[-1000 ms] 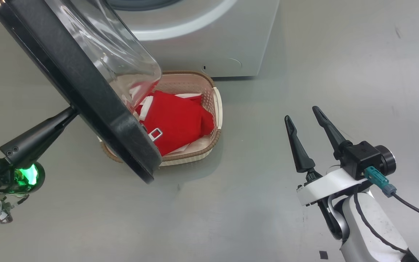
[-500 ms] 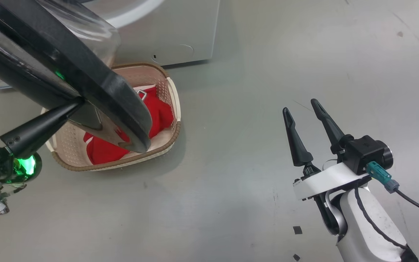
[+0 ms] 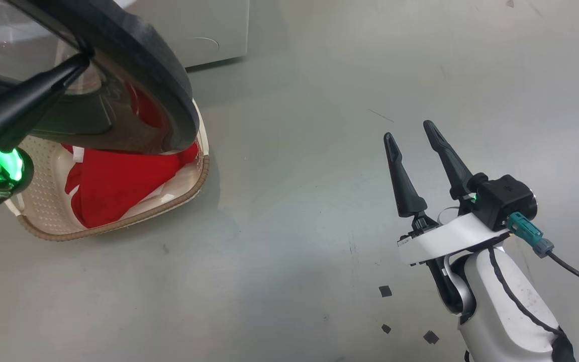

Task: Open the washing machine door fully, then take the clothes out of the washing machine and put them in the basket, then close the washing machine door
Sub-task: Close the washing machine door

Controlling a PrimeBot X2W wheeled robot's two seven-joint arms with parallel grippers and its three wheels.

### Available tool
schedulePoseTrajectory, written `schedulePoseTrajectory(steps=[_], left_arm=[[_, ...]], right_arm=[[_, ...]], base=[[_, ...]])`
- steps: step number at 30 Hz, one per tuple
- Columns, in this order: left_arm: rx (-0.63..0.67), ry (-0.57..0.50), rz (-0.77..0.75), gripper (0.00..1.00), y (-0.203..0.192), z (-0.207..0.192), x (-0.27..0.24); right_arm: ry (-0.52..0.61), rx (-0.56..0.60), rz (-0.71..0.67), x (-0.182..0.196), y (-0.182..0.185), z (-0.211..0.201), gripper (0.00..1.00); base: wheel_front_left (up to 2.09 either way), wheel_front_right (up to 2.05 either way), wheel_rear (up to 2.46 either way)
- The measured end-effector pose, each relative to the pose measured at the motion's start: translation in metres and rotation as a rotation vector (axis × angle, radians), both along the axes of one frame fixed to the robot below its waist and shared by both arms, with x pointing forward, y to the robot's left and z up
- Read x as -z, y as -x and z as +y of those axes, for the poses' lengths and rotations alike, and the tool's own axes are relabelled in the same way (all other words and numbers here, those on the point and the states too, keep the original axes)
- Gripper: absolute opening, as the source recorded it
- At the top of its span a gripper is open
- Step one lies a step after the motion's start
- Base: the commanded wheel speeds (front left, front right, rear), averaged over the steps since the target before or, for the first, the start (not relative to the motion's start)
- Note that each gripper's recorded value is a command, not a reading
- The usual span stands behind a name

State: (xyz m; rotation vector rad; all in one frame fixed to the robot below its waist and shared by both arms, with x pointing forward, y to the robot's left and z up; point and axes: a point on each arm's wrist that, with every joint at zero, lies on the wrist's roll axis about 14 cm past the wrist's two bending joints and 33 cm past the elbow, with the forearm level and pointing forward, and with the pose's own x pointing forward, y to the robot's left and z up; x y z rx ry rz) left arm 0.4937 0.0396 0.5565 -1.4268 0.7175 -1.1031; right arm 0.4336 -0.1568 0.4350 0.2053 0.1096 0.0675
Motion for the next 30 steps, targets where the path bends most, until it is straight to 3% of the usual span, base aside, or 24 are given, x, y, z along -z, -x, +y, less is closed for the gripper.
schedulePoseTrajectory(steps=[18, 30], left_arm=[[-0.016, 0.006, -0.003, 0.0, -0.07, -0.042, -0.005], [-0.136, -0.006, 0.047, 0.0, -0.108, -0.048, 0.0]], right_arm=[[-0.002, 0.064, 0.015, 0.004, -0.006, -0.017, 1.0], [0.004, 0.058, 0.012, 0.002, -0.007, -0.016, 1.0]], base=[[0.0, 0.0, 0.0], [0.0, 0.0, 0.0]])
